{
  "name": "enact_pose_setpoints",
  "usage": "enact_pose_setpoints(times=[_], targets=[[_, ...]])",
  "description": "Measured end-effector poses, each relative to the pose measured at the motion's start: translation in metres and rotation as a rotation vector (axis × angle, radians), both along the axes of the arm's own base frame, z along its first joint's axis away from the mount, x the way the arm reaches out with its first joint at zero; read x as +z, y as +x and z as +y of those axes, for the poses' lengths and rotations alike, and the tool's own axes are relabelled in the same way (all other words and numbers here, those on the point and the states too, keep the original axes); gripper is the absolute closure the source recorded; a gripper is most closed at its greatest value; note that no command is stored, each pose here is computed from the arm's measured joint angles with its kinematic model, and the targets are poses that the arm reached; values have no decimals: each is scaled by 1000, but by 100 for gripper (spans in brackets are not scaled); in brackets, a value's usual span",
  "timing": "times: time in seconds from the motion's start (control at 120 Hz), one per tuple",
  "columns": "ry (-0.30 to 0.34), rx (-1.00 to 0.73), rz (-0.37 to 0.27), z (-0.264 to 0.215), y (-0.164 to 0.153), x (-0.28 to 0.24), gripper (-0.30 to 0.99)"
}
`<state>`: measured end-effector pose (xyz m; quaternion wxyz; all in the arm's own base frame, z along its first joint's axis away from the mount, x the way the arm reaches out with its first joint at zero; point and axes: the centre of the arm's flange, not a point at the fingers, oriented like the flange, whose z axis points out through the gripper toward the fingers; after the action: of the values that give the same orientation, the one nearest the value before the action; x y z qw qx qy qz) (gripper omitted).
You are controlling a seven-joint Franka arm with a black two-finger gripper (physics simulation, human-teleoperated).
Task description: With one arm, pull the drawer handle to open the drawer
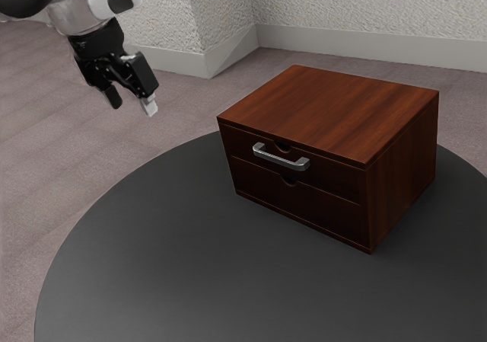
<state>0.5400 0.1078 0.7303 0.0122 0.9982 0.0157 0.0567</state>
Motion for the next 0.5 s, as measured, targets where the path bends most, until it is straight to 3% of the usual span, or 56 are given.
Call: enact_pose_setpoints(times=[0.217, 0.325, 0.5], targets=[[-12, -62, 8, -42, 12, -9, 2], [-72, 120, 30, -48, 17, -21, 2], [-115, 451, 64, -113, 30, -34, 3]])
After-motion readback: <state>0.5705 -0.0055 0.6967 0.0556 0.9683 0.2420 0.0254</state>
